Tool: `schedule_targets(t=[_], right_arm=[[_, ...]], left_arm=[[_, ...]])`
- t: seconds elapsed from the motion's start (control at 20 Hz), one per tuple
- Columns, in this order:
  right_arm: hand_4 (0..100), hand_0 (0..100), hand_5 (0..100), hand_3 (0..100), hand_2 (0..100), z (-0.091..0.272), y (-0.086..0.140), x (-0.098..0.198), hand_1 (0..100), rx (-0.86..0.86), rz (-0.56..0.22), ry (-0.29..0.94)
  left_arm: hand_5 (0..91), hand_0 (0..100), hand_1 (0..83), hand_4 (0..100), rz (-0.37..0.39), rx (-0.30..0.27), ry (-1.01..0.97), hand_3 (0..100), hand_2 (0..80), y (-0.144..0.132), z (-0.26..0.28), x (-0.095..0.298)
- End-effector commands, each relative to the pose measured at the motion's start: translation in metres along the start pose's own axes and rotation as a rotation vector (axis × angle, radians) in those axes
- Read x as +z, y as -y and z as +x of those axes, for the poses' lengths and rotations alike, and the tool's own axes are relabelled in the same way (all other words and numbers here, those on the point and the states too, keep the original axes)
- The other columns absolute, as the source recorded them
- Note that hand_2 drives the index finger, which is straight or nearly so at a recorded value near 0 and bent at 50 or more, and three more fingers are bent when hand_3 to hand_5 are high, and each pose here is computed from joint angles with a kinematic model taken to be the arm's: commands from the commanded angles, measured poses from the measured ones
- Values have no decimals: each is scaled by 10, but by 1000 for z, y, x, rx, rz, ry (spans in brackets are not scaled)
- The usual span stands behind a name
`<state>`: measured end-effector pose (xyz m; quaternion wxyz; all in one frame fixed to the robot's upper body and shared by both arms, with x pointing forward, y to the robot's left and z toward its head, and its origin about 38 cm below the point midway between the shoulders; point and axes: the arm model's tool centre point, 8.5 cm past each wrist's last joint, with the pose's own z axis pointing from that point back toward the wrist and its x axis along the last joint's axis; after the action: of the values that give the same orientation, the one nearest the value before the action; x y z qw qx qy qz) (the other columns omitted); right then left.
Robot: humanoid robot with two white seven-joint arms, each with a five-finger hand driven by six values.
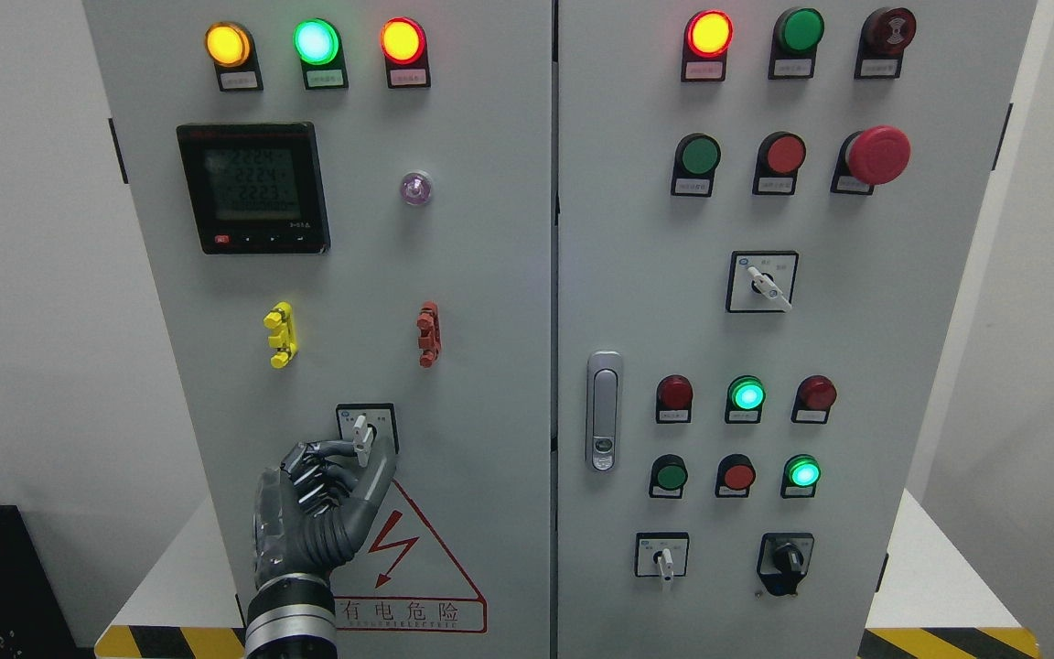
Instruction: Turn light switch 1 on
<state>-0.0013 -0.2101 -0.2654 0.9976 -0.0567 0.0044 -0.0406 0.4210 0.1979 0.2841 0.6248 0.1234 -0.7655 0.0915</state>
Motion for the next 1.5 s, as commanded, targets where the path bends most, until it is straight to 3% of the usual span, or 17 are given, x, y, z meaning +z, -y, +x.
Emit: schedule_targets(t=[0.0,1.45], right_arm=[[0,307,0,0,0,0,0,0,0,0,-1,0],[0,308,0,0,0,0,0,0,0,0,-1,0]], left_arm=[[877,156,685,926,5,-2,-3,864,537,0,1,-1],[877,161,660,933,7,-9,-22,880,570,1,4,-4]])
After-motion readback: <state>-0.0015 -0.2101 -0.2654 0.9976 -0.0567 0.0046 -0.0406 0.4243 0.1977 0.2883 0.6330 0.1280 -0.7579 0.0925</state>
